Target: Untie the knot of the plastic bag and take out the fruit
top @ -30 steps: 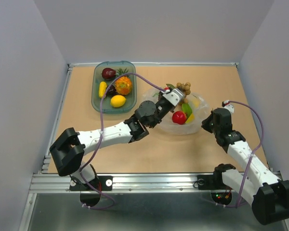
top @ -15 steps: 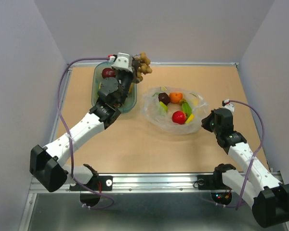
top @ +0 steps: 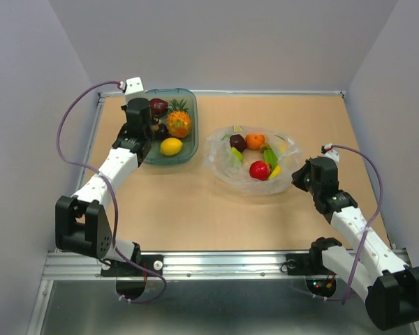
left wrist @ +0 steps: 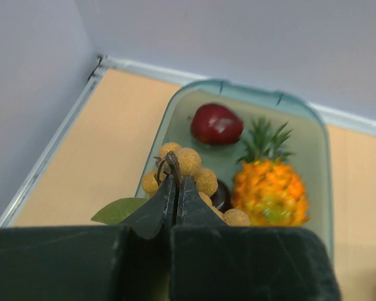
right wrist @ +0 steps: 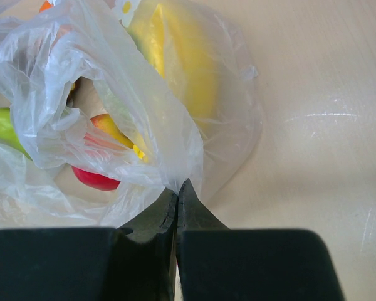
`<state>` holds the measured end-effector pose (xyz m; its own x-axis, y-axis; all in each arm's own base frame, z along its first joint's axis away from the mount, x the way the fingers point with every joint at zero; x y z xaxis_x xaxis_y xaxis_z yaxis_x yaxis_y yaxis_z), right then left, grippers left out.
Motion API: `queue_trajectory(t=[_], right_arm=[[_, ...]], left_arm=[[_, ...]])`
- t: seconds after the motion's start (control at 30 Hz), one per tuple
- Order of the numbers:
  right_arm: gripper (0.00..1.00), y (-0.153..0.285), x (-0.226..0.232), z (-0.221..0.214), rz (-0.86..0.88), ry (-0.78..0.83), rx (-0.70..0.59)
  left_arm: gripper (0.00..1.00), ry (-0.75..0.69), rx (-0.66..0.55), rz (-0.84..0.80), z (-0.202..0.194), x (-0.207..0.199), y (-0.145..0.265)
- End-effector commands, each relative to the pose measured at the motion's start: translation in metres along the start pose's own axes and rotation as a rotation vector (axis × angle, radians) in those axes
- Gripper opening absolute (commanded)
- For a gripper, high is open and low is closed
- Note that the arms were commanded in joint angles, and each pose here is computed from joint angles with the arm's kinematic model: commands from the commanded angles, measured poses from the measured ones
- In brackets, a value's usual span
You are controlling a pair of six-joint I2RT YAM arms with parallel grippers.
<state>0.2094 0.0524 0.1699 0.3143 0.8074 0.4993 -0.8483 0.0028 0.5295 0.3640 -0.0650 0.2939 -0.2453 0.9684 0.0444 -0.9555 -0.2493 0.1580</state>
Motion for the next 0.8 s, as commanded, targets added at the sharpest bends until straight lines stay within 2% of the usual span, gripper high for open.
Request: queue_trajectory(t=[0.0,0.17,0.33,0.37,0.4,0.47,0.53,0.6,0.77], right_arm=[[0.01,-0.003,-0.001,-0.002,0.019,0.016,-0.018],[0.01,-0.004,-0.002,-0.003,0.019,0.017,-0.016],[0.0,-0.003,-0.002,-0.003,0.021,0.014,-0.023],[0.0,-0.003,-0.003,-0.003,0.021,0.014,-0.023],[0.01,-0.003,-0.003,-0.003,0.021,0.013,-0.022],[0.0,-0.003,-0.002,-0.003,0.025,0.013,-0.023],[0.0,-0.002,-0.003,-0.003,0.025,0.02,-0.023],[0.0,-0.002,-0.003,-0.004,0.027,0.021,-0.023],[0.0,-0.001,-0.002,-0.004,0.04,0.022,-0.017]], left_arm=[[0.0,-0.046,0.113,0.026,-0.028,0.008,-0.005],[0.0,-0.065,0.204,0.01,-0.046,0.005,-0.01],[0.16,-0.066,0.258,-0.036,-0.055,-0.004,-0.017],[0.2,-0.058,0.263,-0.056,-0.054,-0.006,-0.017],[0.41,-0.054,0.264,-0.063,-0.054,-0.007,-0.016],[0.62,-0.037,0.259,-0.067,-0.052,-0.008,-0.016],[0.78,-0.025,0.249,-0.068,-0.048,-0.007,-0.013],[0.84,-0.006,0.228,-0.089,-0.04,-0.007,-0.007],[0.87,-0.017,0.15,-0.185,-0.016,-0.033,0.023]])
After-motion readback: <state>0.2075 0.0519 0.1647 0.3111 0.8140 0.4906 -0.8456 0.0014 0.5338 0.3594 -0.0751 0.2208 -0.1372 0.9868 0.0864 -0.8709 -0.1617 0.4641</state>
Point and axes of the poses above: each gripper's point midway between its finger pads, its own y axis back along the fingers, its own x axis along the line the jaws close on, z = x × y, the point moved 9 cm from there along y, back along the fingers, and after that the axes turned 7 degrees about -y, right-handed, at the moved point
